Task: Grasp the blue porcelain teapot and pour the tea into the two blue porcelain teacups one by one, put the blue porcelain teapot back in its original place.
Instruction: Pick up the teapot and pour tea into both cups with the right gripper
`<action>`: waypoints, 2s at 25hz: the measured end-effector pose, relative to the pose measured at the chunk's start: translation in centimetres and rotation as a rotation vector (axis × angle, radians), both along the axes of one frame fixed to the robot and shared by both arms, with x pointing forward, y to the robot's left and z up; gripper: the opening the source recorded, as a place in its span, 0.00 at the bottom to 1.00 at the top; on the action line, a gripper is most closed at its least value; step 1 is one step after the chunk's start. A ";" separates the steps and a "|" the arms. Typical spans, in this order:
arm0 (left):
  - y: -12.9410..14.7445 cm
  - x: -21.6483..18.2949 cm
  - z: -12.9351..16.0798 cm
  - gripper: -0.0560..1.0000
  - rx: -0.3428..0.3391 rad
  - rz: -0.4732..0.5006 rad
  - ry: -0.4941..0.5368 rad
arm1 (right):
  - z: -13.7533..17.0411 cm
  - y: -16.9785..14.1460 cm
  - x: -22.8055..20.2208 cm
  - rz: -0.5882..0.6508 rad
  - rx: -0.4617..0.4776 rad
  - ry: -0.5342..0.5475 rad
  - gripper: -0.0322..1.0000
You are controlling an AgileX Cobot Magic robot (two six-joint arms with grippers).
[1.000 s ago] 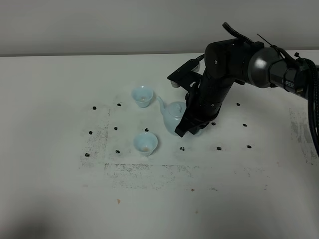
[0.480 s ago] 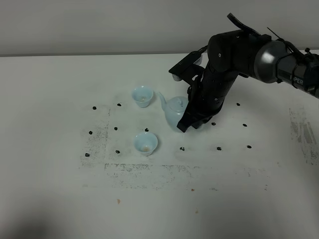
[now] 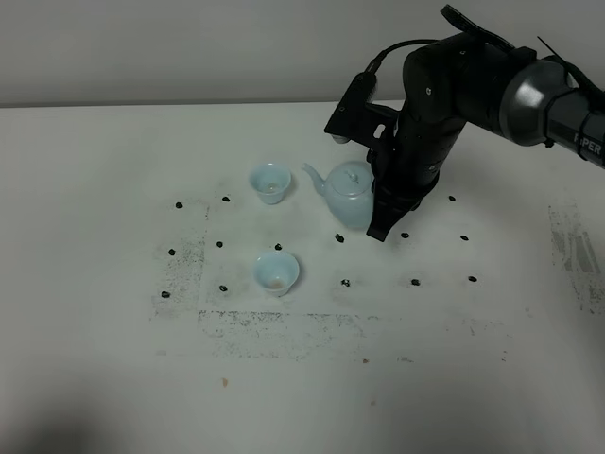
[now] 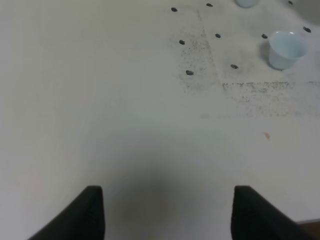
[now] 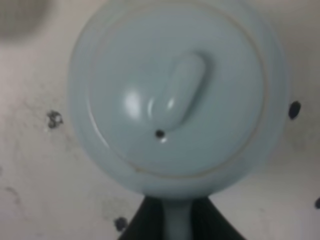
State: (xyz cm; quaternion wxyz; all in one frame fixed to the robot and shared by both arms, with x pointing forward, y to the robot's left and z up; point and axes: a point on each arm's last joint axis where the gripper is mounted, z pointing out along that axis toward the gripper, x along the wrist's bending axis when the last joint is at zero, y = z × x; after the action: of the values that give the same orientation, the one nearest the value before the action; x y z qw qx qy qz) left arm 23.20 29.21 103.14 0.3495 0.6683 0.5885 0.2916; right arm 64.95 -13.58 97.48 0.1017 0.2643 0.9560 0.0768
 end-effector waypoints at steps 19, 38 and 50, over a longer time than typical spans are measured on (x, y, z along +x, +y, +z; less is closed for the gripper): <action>0.0 0.0 0.0 0.59 -0.001 0.001 -0.001 | 2.1 0.9 5.0 0.249 -0.143 -0.154 0.11; 0.0 0.0 0.0 0.59 -0.001 0.001 -0.001 | -0.3 1.6 6.6 0.470 -0.251 -0.269 0.11; 0.0 0.0 0.0 0.59 -0.001 0.001 -0.001 | -0.7 3.3 6.7 0.579 -0.326 -0.341 0.11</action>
State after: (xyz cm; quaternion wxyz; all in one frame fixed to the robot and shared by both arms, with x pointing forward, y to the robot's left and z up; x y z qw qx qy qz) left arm 23.20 29.21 103.14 0.3498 0.6679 0.5887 0.2917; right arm 71.65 -10.30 96.80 0.2742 -0.0535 0.9602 -0.0080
